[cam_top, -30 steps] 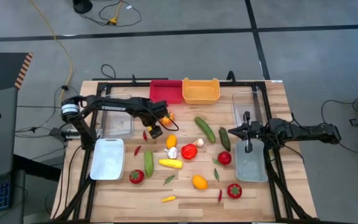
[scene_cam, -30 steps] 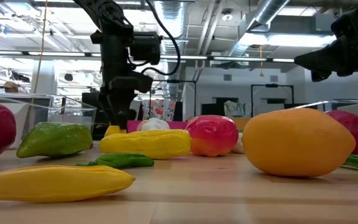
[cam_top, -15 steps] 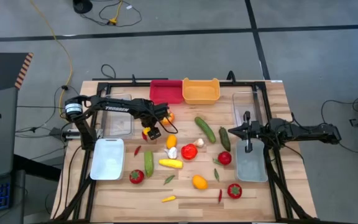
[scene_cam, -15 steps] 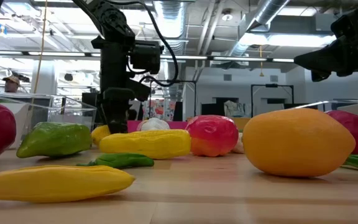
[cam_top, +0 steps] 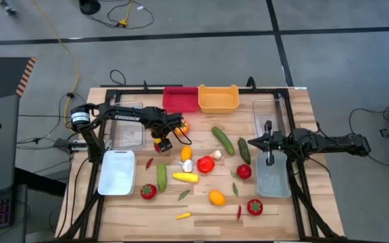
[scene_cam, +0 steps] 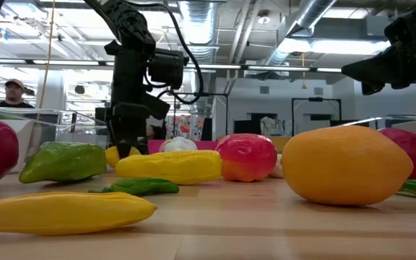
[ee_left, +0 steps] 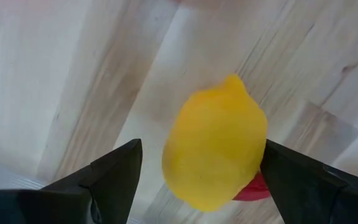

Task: Sort produce into baskets
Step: Put the yellow lemon into the left transparent bin

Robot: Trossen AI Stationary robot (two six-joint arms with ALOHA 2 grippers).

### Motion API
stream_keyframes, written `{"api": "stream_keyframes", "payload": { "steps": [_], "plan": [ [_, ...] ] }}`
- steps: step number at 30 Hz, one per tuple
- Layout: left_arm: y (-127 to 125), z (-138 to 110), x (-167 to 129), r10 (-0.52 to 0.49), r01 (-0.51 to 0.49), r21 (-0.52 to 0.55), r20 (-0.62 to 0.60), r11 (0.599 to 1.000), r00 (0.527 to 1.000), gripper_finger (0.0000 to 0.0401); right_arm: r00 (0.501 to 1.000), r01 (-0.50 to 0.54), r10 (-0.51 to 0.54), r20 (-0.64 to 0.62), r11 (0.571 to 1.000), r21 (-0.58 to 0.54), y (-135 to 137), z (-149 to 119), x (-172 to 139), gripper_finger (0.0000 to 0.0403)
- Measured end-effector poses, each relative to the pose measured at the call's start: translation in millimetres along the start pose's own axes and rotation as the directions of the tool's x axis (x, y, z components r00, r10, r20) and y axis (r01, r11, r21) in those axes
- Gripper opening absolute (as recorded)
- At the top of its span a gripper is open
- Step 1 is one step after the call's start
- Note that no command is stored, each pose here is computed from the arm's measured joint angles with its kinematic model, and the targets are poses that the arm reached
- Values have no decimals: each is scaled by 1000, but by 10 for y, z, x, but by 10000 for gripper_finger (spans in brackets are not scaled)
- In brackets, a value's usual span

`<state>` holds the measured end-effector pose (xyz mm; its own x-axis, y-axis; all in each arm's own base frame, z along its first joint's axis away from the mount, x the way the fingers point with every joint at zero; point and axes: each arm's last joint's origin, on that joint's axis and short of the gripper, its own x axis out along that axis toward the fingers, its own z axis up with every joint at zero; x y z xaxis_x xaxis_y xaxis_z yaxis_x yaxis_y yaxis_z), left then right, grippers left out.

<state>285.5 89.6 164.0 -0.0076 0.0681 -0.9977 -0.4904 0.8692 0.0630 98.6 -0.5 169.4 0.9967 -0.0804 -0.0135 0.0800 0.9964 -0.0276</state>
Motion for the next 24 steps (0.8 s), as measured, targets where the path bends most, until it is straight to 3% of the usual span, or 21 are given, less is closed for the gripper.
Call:
{"api": "stream_keyframes", "payload": {
  "steps": [5,15,24],
  "plan": [
    [0,0,0,0,0,26,0,1000,1000,279,1000,0,0,-1,1000,0,0,-1,0,36],
    [0,1,0,0,0,31,2,1000,1000,165,1000,0,0,-1,1000,0,0,-2,0,36],
    [-5,37,-54,-3,3,25,11,1000,1000,171,1000,0,0,-1,1000,0,0,-1,0,36]
  ]
}}
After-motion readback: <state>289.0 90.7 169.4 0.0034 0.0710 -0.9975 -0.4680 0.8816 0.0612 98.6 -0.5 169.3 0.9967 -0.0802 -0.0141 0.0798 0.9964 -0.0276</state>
